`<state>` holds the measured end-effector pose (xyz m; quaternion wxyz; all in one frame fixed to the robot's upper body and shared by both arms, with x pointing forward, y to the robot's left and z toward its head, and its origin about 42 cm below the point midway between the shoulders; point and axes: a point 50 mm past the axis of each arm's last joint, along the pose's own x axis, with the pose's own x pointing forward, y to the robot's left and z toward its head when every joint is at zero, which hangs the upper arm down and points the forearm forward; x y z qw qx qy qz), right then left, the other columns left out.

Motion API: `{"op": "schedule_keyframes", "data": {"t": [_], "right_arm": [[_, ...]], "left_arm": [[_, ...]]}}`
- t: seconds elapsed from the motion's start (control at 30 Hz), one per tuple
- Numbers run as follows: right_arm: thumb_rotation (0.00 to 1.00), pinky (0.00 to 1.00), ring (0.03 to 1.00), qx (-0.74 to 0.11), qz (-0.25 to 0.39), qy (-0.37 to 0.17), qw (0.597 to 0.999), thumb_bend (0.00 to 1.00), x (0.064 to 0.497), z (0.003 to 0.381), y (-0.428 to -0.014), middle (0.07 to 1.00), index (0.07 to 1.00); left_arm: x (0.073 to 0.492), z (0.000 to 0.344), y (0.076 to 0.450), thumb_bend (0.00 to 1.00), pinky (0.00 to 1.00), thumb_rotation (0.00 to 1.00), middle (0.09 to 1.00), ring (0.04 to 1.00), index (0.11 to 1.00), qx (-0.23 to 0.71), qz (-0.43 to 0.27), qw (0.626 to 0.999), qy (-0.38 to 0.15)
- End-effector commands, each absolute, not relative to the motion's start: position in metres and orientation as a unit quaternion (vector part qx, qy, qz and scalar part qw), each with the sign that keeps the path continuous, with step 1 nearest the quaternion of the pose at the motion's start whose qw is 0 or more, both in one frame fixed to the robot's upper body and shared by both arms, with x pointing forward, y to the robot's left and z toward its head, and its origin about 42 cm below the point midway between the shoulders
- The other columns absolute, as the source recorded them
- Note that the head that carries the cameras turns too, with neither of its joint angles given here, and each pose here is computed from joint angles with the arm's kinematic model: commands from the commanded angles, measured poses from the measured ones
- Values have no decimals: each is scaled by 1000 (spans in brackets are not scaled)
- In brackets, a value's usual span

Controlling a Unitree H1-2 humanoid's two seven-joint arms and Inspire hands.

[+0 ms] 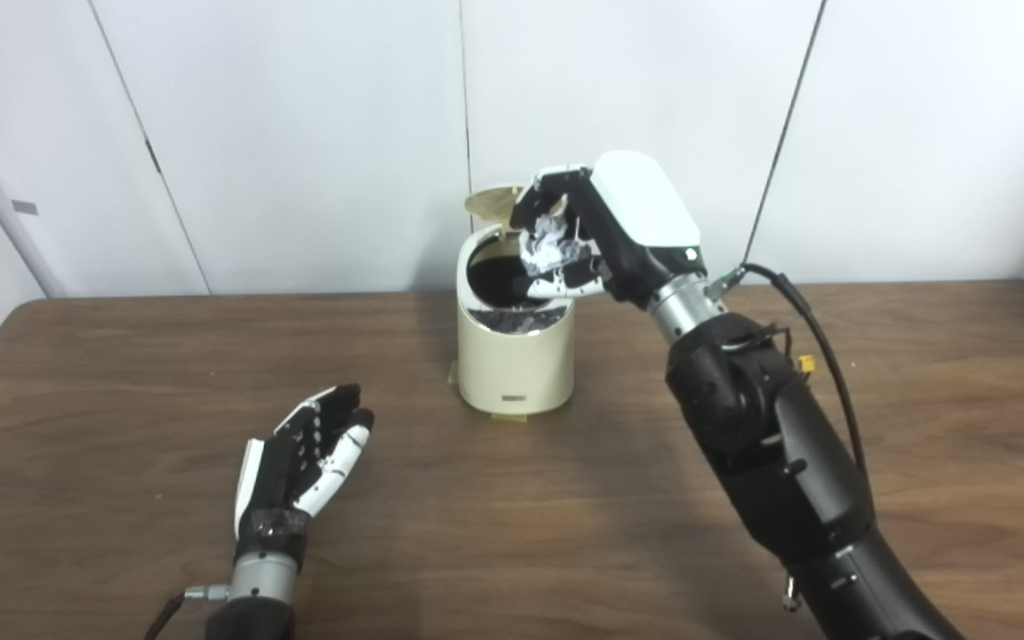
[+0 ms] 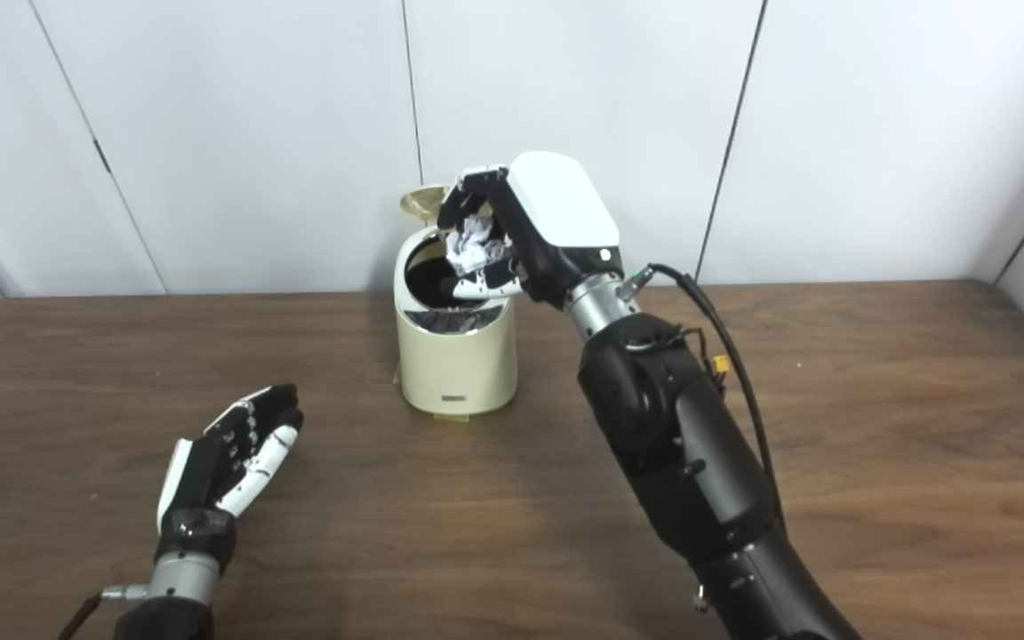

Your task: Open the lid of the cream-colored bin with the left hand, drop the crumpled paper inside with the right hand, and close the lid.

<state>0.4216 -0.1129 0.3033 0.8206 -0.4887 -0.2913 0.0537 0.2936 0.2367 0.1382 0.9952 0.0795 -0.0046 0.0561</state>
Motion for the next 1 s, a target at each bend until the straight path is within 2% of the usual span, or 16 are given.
{"op": "schedule_keyframes", "data": {"t": [0.0,0.07,0.2,0.3,0.4,0.87,0.97], "right_arm": [[0,347,383,-479,35,-344,807,513,425,330,-103,525,510],[0,350,383,-479,33,-339,809,513,429,327,-101,524,509],[0,347,382,-477,30,-335,812,514,436,320,-98,524,505],[0,345,382,-475,29,-329,815,514,440,316,-96,524,505],[0,301,394,-471,31,-323,821,496,444,313,-93,520,509],[0,292,390,-456,23,-316,832,493,453,305,-81,517,516],[0,292,392,-449,26,-317,835,493,454,303,-79,522,516]], "left_arm": [[300,151,233,565,814,466,814,821,807,80,55,994,-43],[299,151,233,571,799,478,815,820,809,78,56,995,-41],[299,151,234,565,836,471,821,836,810,75,54,995,-44],[298,151,236,564,816,465,817,825,810,73,55,995,-44],[298,150,237,578,808,480,815,821,812,75,57,995,-41],[298,151,237,567,778,440,807,801,817,64,56,995,-44],[298,152,237,568,802,448,804,809,807,70,58,995,-43]]}}
